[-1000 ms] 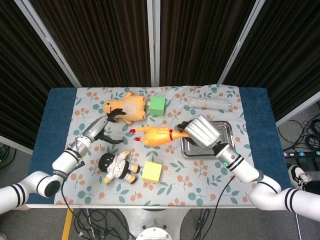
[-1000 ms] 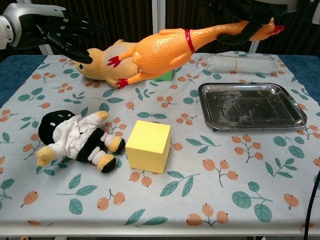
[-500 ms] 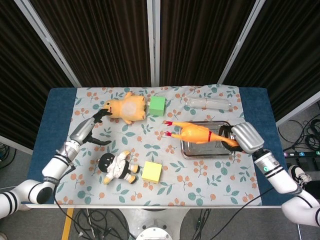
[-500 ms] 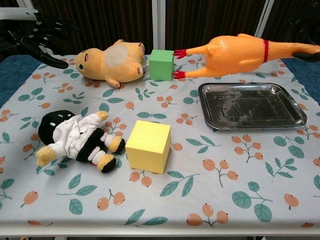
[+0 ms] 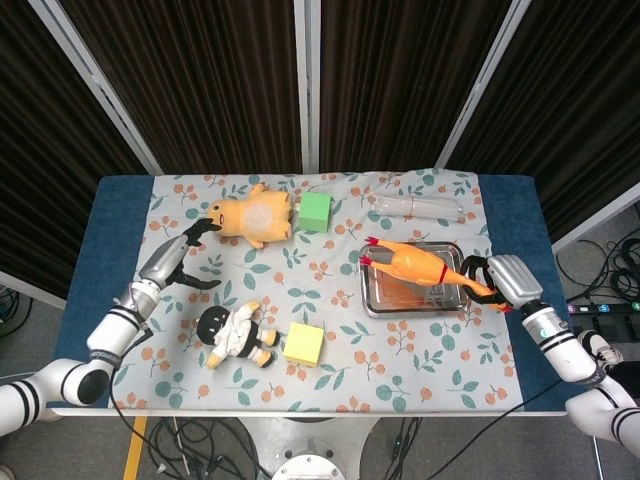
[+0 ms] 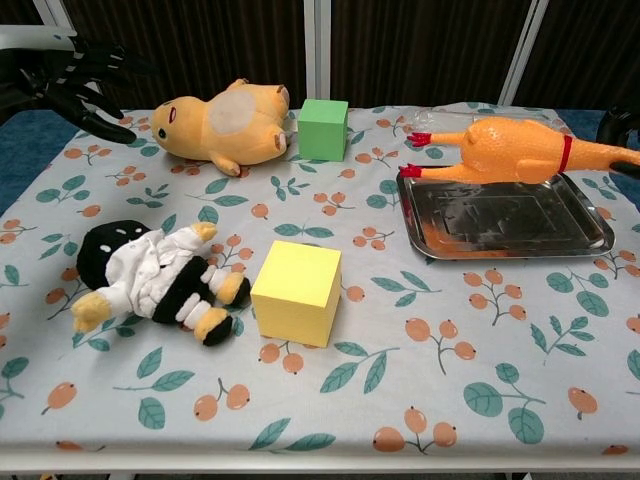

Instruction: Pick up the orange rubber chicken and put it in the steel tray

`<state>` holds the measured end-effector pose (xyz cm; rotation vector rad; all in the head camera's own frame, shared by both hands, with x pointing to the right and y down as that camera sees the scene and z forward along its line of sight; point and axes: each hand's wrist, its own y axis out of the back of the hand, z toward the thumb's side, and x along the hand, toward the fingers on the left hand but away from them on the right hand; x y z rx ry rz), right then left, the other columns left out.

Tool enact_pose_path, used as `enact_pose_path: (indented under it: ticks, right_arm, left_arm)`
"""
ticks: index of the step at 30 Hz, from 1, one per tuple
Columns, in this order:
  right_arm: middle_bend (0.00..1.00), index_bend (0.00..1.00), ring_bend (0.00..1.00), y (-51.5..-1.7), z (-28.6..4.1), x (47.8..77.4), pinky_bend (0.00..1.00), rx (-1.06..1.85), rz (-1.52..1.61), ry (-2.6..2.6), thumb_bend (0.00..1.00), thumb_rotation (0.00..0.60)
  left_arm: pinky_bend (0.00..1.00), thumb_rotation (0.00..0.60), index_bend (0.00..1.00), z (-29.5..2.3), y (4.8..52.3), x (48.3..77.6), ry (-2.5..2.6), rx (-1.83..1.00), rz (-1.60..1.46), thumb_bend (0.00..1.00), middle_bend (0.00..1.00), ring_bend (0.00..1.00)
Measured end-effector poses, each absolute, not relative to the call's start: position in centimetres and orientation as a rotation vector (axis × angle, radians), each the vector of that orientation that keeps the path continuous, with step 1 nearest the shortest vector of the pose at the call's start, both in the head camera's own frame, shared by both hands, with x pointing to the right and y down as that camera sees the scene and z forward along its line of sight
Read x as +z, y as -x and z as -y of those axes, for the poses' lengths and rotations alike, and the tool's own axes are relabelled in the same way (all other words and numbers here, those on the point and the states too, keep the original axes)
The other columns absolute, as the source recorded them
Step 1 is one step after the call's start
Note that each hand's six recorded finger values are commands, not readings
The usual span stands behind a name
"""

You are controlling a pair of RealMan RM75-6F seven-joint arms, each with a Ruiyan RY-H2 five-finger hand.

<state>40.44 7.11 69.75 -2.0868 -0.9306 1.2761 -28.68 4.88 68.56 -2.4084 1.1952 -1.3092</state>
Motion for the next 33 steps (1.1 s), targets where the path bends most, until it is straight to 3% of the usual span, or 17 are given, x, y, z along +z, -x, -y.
enact_pose_path:
  ticks: [5, 12, 17, 25, 28, 33]
  right_arm:
    - [0.73, 0.94, 0.70, -40.0, -7.2, 71.7, 0.93, 1.296, 0.918, 2.104, 0.34, 0.600]
    - [0.73, 0.89, 0.61, -40.2, -7.5, 73.6, 0.80, 1.350, 0.896, 2.100, 0.32, 0.600]
    - [0.60, 0.66, 0.46, -40.6, -7.9, 74.5, 0.59, 1.396, 0.851, 2.087, 0.17, 0.600]
    - [0.26, 0.10, 0.16, -40.9, -8.5, 74.9, 0.33, 1.431, 0.808, 2.074, 0.00, 0.600]
    - [0.17, 0.00, 0.07, -41.1, -8.6, 74.7, 0.25, 1.444, 0.796, 2.066, 0.00, 0.600]
    - [0.10, 0.00, 0.00, -41.5, -8.7, 74.1, 0.21, 1.461, 0.790, 2.067, 0.00, 0.600]
  left_arm:
    - [0.22, 0.600, 0.20, -4.8, 28.7, 68.8, 2.411, -1.327, -1.201, 0.17, 0.13, 0.10]
    - [0.22, 0.600, 0.20, -5.0, 28.9, 69.0, 2.417, -1.342, -1.205, 0.17, 0.13, 0.10]
    - [0.22, 0.600, 0.20, -5.0, 28.9, 69.1, 2.420, -1.343, -1.210, 0.17, 0.13, 0.10]
    - [0.22, 0.600, 0.20, -5.0, 28.9, 68.9, 2.418, -1.335, -1.214, 0.17, 0.13, 0.10]
    - [0.22, 0.600, 0.20, -5.0, 29.1, 68.8, 2.415, -1.333, -1.214, 0.17, 0.13, 0.10]
    - [0.22, 0.600, 0.20, -5.0, 29.3, 68.7, 2.393, -1.339, -1.199, 0.17, 0.13, 0.10]
